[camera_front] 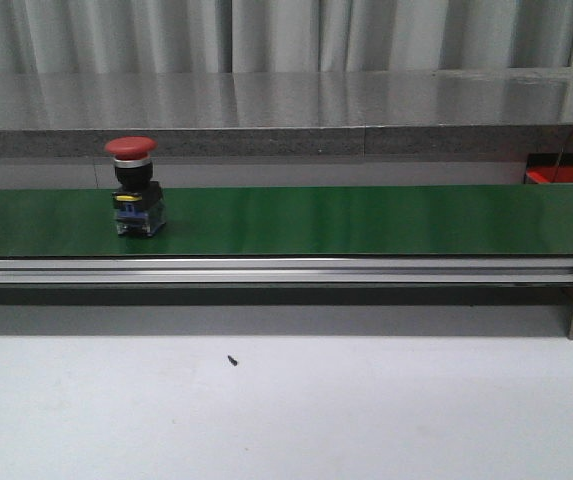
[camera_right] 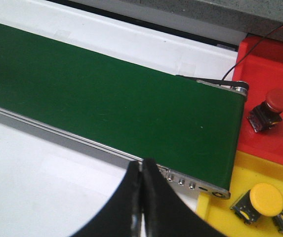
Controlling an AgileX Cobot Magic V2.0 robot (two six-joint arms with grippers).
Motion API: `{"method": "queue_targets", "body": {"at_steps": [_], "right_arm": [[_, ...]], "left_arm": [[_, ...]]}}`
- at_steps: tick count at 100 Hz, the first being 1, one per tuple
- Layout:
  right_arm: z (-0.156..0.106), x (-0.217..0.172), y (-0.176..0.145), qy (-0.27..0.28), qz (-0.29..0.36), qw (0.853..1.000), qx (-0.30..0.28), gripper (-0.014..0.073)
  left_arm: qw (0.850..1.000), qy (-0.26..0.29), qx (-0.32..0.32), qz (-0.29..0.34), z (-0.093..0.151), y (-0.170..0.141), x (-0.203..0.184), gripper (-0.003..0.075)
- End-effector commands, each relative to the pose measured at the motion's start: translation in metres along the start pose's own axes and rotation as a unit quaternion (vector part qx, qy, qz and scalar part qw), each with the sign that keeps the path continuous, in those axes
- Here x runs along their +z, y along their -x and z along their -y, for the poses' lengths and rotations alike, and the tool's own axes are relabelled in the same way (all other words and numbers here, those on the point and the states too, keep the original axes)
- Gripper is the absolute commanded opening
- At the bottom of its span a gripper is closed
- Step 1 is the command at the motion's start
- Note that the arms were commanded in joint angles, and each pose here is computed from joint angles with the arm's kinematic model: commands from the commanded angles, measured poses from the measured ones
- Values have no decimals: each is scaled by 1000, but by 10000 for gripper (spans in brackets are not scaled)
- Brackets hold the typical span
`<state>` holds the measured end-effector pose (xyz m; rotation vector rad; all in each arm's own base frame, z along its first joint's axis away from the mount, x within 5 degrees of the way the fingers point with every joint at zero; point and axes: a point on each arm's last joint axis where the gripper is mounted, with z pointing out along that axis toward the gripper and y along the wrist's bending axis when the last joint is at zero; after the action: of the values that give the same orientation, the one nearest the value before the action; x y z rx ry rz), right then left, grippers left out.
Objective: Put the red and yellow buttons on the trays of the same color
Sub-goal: 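Release the red button on the conveyor and raise the left gripper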
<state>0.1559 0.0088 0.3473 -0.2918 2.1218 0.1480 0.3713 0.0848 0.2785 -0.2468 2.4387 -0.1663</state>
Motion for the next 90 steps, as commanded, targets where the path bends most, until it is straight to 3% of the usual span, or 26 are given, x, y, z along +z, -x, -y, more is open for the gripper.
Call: {"method": "queue_targets", "body": {"at_steps": [1, 61, 70, 90], "right_arm": [[1, -8, 12, -15, 42, 999, 2, -69], [1, -8, 12, -15, 42, 999, 2, -69], [1, -8, 12, -15, 42, 999, 2, -69], [1, -8, 12, -15, 42, 999, 2, -69]], "left_arm": [[999, -5, 4, 52, 13, 9, -17, 104], [1000, 5, 2, 25, 11, -21, 8, 122], [1000, 4, 8, 20, 11, -22, 10, 204], [1000, -3, 2, 26, 15, -21, 7, 559]]}}
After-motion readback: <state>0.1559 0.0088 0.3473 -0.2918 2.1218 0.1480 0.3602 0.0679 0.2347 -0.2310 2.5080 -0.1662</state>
